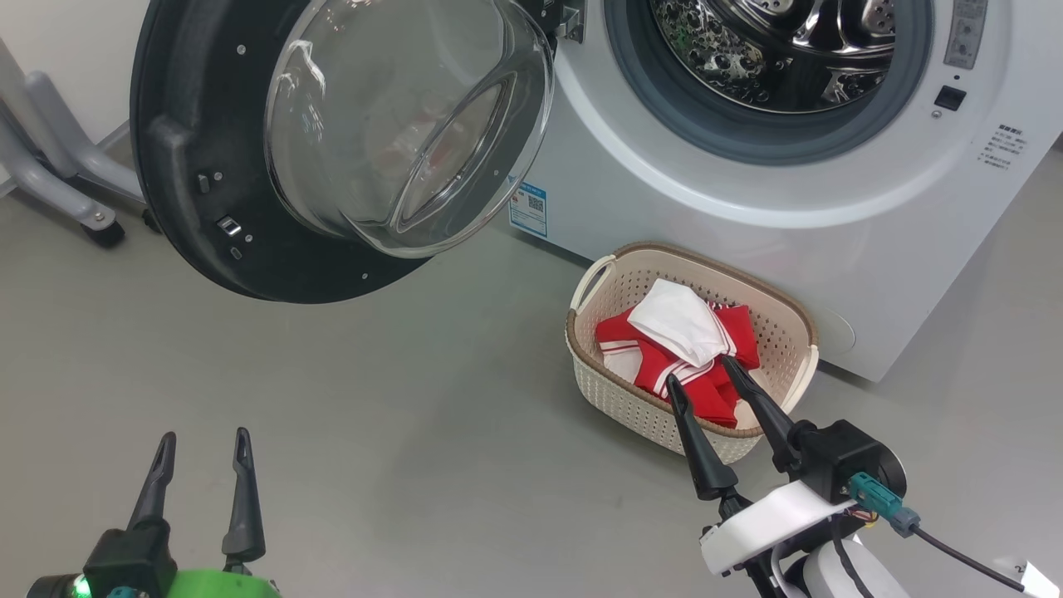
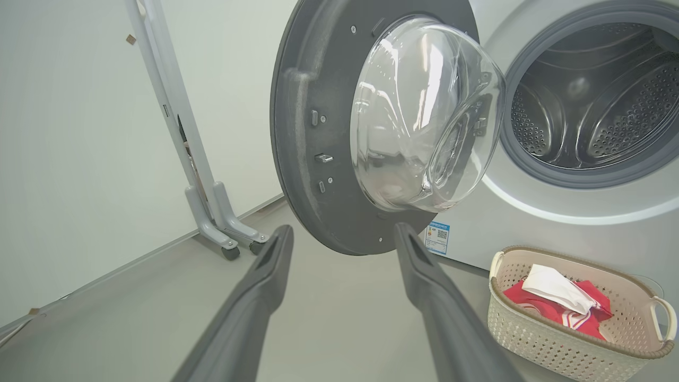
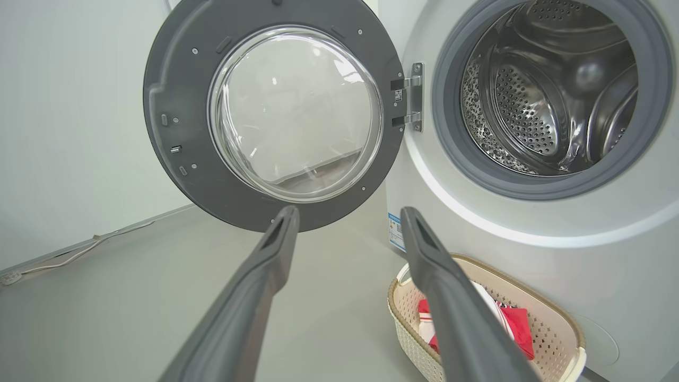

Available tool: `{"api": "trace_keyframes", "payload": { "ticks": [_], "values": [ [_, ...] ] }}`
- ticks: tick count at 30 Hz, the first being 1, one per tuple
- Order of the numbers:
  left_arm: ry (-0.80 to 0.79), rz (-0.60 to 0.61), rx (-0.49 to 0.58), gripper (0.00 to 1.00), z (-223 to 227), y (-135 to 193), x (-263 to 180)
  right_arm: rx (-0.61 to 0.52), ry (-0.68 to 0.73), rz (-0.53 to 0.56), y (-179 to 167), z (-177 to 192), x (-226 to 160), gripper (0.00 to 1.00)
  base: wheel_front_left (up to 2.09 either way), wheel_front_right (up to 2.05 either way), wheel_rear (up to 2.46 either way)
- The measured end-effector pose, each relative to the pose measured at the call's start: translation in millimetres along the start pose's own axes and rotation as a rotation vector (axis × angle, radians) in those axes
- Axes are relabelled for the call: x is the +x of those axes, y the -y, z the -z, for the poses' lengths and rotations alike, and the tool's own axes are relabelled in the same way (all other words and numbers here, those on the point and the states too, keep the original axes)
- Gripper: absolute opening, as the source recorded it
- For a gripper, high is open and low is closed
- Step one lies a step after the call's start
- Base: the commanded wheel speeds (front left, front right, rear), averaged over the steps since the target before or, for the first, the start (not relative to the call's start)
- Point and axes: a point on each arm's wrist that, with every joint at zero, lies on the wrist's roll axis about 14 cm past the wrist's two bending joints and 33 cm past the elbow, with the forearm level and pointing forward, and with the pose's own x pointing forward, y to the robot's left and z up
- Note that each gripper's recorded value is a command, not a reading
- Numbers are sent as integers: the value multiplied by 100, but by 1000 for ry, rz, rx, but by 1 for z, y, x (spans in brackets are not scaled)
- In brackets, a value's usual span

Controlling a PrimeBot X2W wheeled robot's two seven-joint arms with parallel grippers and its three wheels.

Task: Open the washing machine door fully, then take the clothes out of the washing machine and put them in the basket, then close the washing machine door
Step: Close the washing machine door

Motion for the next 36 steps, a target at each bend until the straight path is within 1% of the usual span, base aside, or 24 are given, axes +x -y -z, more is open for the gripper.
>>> {"api": "trace_keyframes", "payload": {
  "ticks": [36],
  "values": [
    [-5, 24, -4, 100, 2, 8, -2, 7, 6, 14, 4, -3, 1, 100, 0, 0, 0]
  ]
}}
